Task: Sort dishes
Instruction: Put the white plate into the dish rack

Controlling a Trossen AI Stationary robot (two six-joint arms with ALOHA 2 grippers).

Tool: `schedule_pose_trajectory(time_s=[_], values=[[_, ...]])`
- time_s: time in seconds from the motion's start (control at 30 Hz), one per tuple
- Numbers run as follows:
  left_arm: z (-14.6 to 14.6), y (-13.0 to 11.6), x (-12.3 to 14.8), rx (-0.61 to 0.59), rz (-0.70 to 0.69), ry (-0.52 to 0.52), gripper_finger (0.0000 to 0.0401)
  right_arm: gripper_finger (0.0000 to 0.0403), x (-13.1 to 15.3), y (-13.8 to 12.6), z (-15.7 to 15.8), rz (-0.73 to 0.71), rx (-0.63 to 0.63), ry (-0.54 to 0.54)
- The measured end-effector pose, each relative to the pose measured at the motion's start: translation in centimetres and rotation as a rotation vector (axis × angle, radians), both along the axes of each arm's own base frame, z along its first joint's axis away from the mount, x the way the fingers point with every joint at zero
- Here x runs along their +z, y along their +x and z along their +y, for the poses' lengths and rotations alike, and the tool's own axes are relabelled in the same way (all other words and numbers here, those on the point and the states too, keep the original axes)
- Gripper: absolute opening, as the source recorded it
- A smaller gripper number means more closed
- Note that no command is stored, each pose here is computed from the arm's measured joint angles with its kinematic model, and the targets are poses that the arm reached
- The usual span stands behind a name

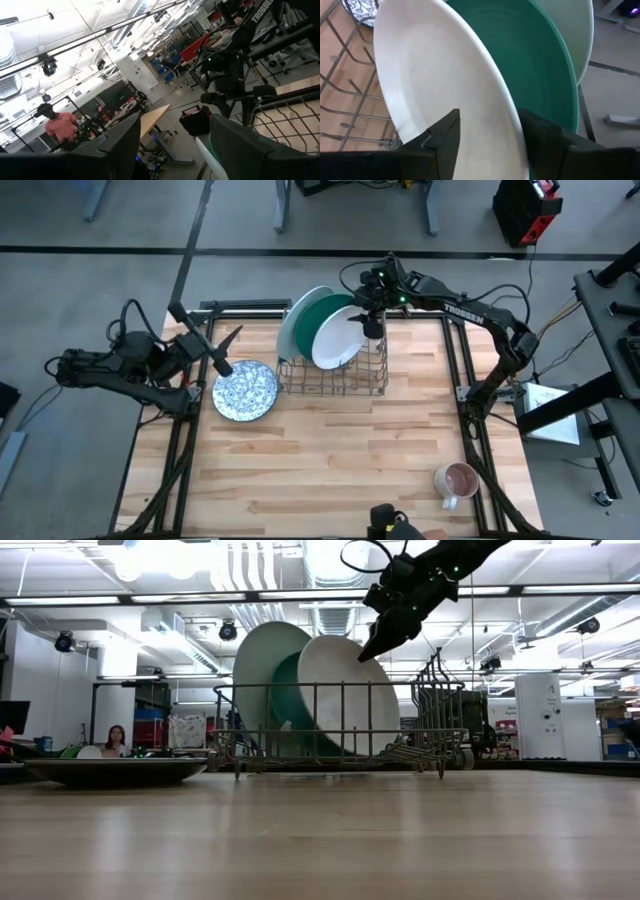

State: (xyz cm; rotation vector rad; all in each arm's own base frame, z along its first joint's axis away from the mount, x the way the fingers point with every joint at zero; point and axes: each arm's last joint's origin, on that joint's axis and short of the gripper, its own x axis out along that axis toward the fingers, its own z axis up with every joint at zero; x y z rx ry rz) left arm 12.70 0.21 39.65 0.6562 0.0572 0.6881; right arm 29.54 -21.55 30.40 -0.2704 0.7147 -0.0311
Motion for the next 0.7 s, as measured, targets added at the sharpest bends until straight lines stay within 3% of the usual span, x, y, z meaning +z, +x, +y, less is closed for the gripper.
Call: schedule_pose_trajectory(time_s=[0.7], values=[[0.01, 0.09, -0.28, 0.008, 0.004, -0.007, 0.0229, 0.0233, 0.28, -0.43, -0.01, 0.041, -0.08, -0.033]])
